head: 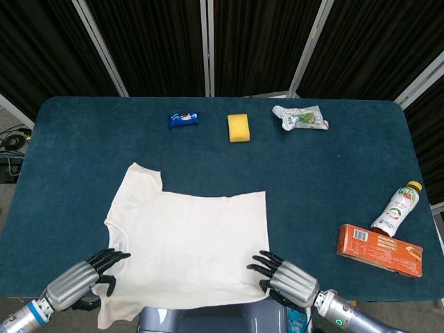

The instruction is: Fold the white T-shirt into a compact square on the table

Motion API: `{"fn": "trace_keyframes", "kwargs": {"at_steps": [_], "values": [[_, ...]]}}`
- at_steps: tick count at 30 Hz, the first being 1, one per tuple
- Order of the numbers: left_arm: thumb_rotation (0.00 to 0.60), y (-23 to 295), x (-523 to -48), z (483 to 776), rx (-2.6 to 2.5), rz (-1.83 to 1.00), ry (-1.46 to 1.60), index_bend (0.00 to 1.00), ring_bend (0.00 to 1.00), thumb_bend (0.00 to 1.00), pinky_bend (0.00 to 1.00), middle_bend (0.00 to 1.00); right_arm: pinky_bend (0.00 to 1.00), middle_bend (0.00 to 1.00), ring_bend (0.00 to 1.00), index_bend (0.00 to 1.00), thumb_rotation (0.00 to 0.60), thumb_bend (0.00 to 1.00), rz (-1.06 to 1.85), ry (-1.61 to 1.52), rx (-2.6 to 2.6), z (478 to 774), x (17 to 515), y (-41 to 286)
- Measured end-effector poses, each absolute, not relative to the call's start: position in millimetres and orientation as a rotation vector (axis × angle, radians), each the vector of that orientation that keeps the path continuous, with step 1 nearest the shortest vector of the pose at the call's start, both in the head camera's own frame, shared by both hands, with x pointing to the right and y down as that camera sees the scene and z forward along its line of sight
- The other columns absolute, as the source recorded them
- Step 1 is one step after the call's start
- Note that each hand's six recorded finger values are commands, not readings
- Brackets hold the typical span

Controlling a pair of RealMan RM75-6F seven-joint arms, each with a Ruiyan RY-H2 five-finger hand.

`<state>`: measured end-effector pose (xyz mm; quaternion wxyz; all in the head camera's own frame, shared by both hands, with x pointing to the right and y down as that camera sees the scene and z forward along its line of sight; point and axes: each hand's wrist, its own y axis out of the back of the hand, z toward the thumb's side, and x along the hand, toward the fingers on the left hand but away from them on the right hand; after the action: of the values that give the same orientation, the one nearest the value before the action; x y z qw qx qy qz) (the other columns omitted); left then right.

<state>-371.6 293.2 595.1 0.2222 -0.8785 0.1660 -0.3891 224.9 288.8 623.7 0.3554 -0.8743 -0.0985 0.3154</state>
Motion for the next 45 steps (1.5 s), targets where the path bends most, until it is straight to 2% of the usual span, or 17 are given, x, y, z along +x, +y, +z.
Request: {"fn": "trace_keyframes", "kwargs": {"at_steps": [8,20,35,45], "values": [[0.6,239,-369,627,-2.385,-1.167,0.641,0.8,0.0,0.56,0.0,0.0,0.0,0.13,0.0,0.72,0.6,0.53,0.923,-0.378,-2.199,646,228,244],[0.6,180,-361,661,-2.343,-1.296,0.792,0.8,0.0,0.56,0.0,0.0,0.0,0.13,0.0,0.72,0.6,0.53,1.068,-0.498,-2.121,685,228,189],[0.6,136,-350,688,-2.3,-1.391,0.818,0.8,0.0,0.56,0.0,0.0,0.0,0.13,0.0,0.72,0.6,0.53,1.181,-0.569,-2.067,722,221,145],[0.6,121,-348,707,-2.289,-1.452,0.86,0.8,0.0,0.56,0.0,0.0,0.0,0.13,0.0,0.72,0.6,0.53,1.231,-0.571,-2.025,740,213,125]]}}
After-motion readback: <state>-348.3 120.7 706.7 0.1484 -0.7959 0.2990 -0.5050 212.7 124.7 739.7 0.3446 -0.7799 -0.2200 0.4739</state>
